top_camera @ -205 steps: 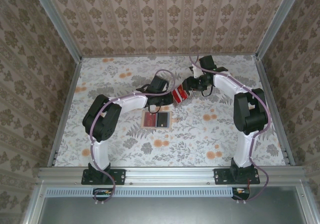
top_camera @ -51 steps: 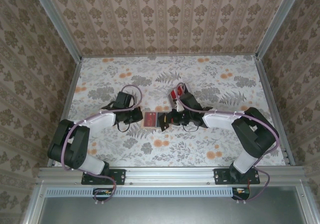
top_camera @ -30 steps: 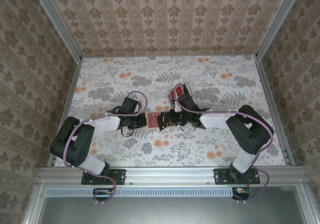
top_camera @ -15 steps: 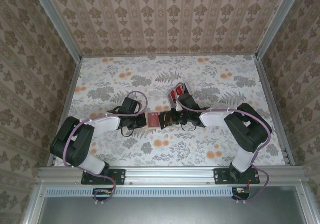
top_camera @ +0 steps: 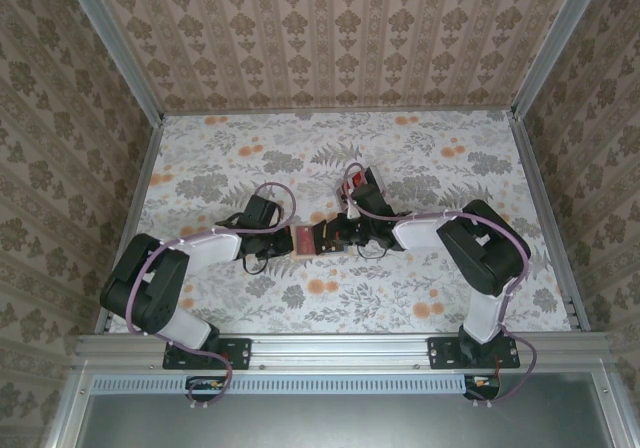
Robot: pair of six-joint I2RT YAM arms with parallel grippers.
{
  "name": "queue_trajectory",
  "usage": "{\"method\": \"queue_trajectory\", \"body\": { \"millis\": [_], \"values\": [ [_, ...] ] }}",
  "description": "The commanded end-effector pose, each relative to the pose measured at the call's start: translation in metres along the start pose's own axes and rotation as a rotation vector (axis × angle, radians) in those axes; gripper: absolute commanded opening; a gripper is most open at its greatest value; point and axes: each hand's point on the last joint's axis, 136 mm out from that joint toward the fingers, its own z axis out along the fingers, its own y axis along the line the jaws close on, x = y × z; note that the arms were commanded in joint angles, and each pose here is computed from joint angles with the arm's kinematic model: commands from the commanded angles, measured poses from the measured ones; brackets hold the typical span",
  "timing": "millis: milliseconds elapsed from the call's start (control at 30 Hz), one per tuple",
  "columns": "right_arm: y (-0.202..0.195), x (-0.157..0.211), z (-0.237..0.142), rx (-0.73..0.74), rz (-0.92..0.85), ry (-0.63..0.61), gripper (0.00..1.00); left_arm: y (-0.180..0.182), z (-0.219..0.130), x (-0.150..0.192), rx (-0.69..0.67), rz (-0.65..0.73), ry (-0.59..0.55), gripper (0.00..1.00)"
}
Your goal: Put the credit cards into the card holder
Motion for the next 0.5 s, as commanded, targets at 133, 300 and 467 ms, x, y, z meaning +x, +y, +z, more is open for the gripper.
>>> {"method": "queue_trajectory", "body": {
  "millis": [133,300,467],
  "values": [
    [-0.016,-0.006,0.008,0.044,0.021,-0.039,0.06,0.009,0.001,0.013,-0.042,-0.013,0.024,0.03],
    [-0.019,-0.002,0.011,0.068,0.02,-0.05,0.06,0.008,0.0,0.013,-0.04,-0.011,0.021,0.03],
    [-0.016,0.012,0.02,0.081,-0.004,-0.028,0.06,0.005,0.002,0.011,-0.036,-0.008,0.029,0.03]
  ]
}}
